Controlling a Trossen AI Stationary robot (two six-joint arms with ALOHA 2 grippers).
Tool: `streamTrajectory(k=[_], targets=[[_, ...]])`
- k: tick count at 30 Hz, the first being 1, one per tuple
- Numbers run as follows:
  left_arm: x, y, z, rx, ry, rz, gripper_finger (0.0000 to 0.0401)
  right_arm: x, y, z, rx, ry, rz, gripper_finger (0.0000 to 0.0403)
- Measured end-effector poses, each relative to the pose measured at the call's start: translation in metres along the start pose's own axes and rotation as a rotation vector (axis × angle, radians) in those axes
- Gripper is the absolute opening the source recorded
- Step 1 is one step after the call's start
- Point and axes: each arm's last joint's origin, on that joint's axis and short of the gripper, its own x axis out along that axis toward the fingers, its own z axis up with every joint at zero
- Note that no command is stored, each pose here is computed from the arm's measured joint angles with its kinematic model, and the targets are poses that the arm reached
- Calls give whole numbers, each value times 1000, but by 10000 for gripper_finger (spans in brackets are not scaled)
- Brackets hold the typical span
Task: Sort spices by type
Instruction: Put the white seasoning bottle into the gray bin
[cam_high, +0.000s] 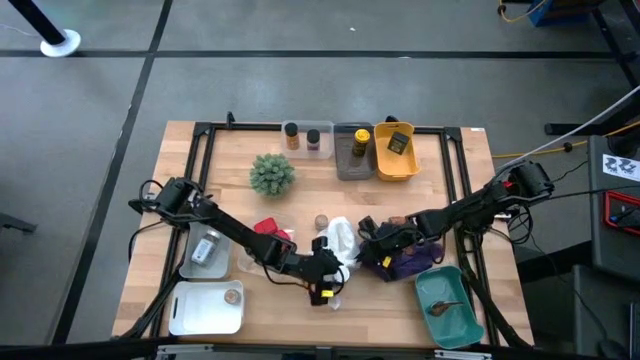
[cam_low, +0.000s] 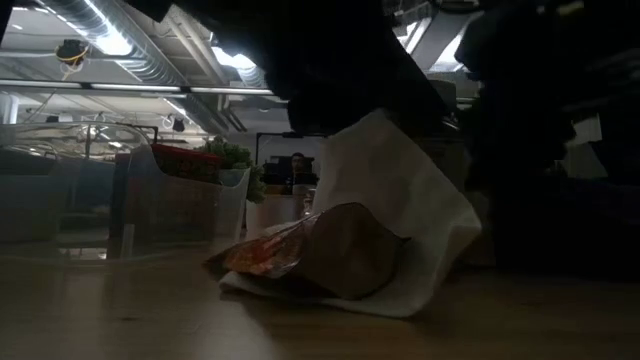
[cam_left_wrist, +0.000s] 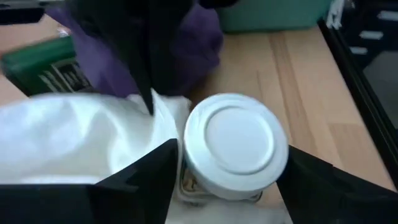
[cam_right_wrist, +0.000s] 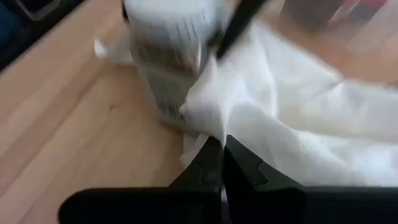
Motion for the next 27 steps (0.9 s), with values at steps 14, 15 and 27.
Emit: streamTrajectory(k=[14, 15, 27], targets=[[0, -1, 3, 88, -32, 1, 271, 8, 0, -7, 4, 36, 3, 3], [0, -1, 3, 88, -33, 1, 271, 8, 0, -7, 4, 37, 3, 3], [0, 0, 3, 116, -29, 12, 174, 8, 0, -6, 5, 33, 1, 11]])
